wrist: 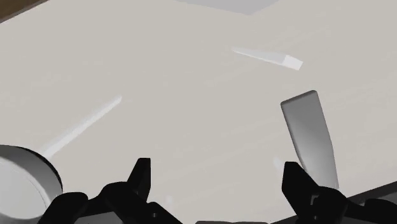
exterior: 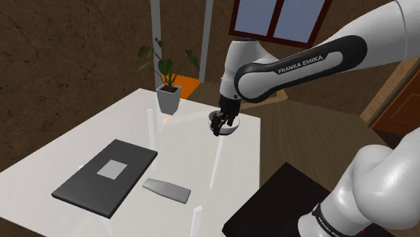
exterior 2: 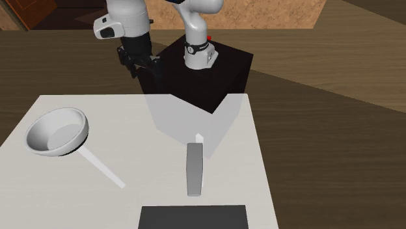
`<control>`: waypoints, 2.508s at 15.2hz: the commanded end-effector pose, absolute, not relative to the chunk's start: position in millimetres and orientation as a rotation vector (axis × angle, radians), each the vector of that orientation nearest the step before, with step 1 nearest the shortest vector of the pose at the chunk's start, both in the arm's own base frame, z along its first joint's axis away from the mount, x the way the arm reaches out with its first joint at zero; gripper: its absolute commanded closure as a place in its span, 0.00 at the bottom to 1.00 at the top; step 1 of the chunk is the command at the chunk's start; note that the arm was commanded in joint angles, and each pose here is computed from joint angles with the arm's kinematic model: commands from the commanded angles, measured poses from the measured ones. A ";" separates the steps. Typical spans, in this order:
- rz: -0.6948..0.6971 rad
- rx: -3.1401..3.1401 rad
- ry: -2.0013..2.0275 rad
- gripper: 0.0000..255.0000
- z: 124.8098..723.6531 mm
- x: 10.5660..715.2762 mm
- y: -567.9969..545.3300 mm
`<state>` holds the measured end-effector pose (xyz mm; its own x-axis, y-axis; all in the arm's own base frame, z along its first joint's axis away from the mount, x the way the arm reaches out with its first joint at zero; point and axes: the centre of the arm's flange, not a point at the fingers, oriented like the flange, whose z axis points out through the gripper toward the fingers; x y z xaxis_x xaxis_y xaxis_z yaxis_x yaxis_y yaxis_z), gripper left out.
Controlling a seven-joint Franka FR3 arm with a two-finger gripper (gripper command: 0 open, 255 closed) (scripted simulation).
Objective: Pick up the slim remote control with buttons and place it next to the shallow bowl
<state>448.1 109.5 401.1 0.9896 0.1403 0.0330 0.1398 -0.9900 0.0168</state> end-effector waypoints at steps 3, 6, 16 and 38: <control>0.046 3.112 0.324 0.00 364.0 468.1 144.2; 0.038 3.103 0.401 0.00 335.3 480.7 168.6; 0.014 3.061 0.657 0.00 238.9 512.5 253.7; -0.008 3.005 0.882 0.00 111.9 527.4 332.7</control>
<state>527.4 332.7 112.0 0.8414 0.5404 -0.0078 0.5405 -0.8413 0.0079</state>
